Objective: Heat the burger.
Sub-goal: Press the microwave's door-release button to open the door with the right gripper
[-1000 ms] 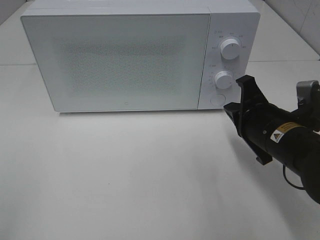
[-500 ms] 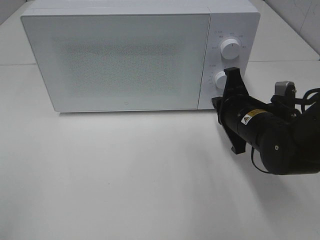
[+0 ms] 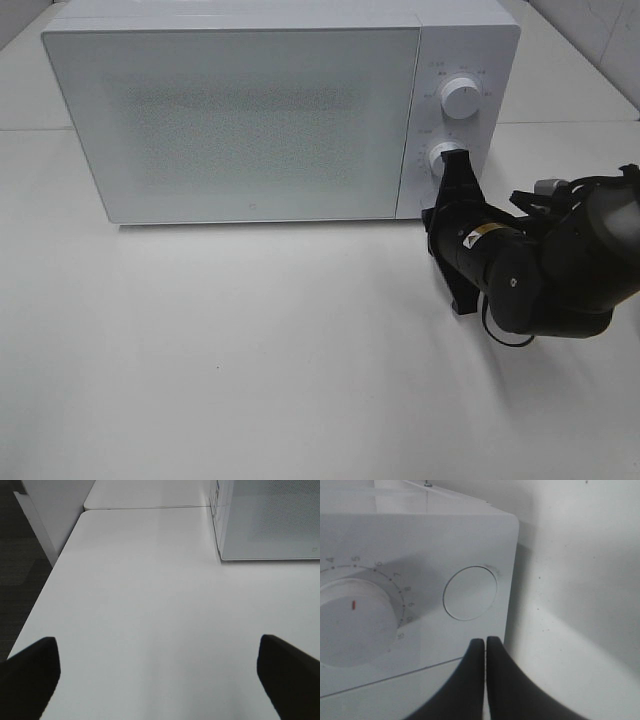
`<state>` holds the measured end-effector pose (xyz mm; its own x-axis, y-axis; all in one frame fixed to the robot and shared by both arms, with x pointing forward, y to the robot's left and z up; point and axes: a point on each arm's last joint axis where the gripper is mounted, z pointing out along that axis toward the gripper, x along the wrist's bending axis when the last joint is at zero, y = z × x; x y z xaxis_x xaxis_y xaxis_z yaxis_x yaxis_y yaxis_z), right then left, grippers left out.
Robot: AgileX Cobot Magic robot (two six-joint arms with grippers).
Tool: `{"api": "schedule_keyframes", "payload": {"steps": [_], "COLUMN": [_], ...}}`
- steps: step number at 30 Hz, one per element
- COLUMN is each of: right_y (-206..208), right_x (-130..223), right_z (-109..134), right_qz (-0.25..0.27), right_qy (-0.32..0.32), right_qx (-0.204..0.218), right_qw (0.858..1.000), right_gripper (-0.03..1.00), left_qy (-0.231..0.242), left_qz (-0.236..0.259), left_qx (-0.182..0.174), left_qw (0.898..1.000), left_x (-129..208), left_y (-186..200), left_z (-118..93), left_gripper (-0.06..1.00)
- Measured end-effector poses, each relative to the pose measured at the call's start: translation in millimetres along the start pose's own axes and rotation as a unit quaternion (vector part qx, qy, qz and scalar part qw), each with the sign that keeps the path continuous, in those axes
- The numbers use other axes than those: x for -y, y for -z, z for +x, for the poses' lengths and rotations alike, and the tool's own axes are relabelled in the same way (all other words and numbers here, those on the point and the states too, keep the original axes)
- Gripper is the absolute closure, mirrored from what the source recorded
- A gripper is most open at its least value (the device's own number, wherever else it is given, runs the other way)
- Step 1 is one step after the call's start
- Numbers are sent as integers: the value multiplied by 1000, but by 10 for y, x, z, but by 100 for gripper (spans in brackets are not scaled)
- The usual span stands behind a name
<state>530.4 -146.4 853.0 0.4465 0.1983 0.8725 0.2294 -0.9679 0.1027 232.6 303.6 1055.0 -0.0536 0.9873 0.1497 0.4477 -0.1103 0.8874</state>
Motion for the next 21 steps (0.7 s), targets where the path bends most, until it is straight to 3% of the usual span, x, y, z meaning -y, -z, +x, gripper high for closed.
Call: {"api": "schedule_keyframes", "payload": {"steps": [21], "right_y": [-235], "right_x": [-240], "right_z": [60], "right_qz": [-19], "right_qy": [-12], "right_qx": [7], "right_qw": [1000], "right_gripper": [97], "left_qy": [0], "left_qz": [0], "left_qx": [0], "left_qw": [1000], "left_x": [0], "left_y": [0], "left_z": [0], "left_gripper": [-5]}}
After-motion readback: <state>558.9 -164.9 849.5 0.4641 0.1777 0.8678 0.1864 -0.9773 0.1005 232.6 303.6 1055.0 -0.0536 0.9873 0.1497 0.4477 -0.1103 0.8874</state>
